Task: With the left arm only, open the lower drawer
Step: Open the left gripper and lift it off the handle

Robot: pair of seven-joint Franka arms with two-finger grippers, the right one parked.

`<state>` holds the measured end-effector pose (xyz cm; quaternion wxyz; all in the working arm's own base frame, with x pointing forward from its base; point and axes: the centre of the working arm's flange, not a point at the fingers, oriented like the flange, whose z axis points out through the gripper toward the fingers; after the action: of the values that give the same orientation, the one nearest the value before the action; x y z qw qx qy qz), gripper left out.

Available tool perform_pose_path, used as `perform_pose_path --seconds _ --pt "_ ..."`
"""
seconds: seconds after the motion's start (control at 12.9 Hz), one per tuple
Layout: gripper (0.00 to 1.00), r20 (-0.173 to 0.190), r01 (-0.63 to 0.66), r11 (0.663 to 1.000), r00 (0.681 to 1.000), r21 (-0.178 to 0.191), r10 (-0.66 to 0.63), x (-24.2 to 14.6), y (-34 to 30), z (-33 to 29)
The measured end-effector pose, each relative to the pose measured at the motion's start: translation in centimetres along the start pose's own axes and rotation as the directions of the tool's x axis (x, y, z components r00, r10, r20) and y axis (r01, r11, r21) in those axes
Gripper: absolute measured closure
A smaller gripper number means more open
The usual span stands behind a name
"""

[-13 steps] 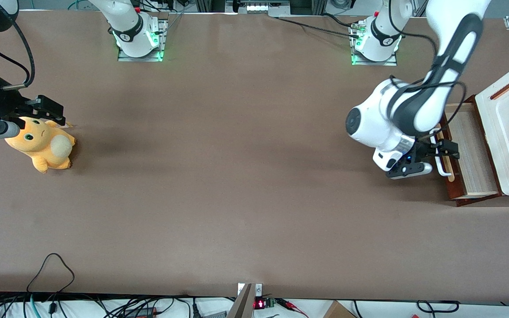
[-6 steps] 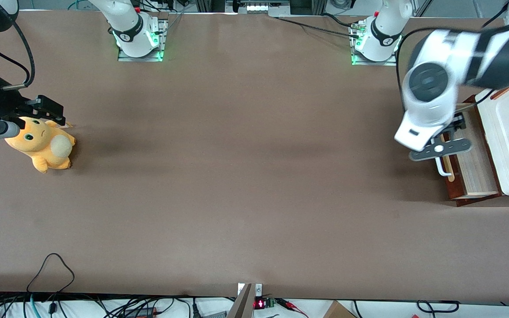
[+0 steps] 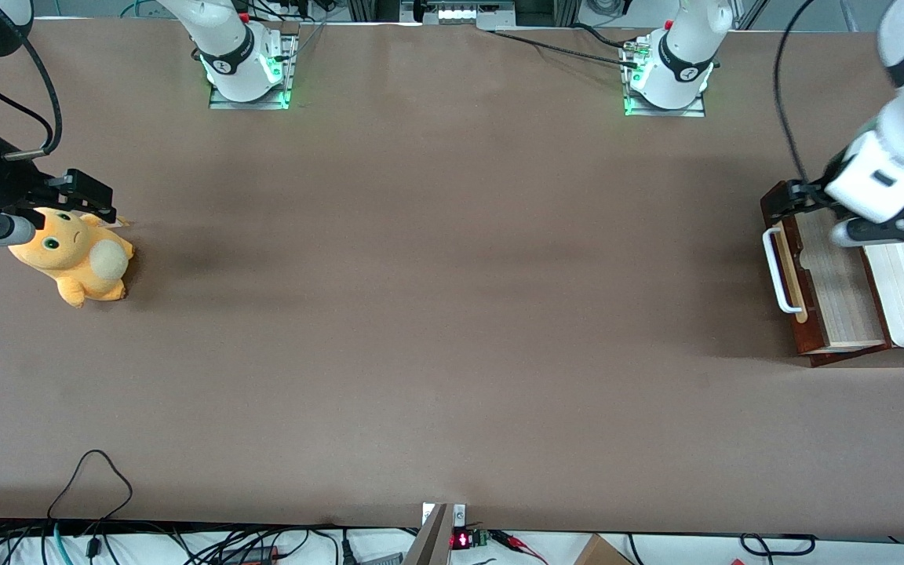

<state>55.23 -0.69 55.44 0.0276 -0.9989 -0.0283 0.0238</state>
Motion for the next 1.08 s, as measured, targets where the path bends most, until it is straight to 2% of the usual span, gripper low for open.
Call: perform_pose_path --seconds 0.23,1.08 --pt "0.00 -0.005 -0.010 0.999 1.000 -0.035 0.010 -0.2 -0.5 -0.4" --pt "0.00 -0.032 -0.018 0.999 0.999 -0.039 0.016 -0.1 -0.1 -1.7"
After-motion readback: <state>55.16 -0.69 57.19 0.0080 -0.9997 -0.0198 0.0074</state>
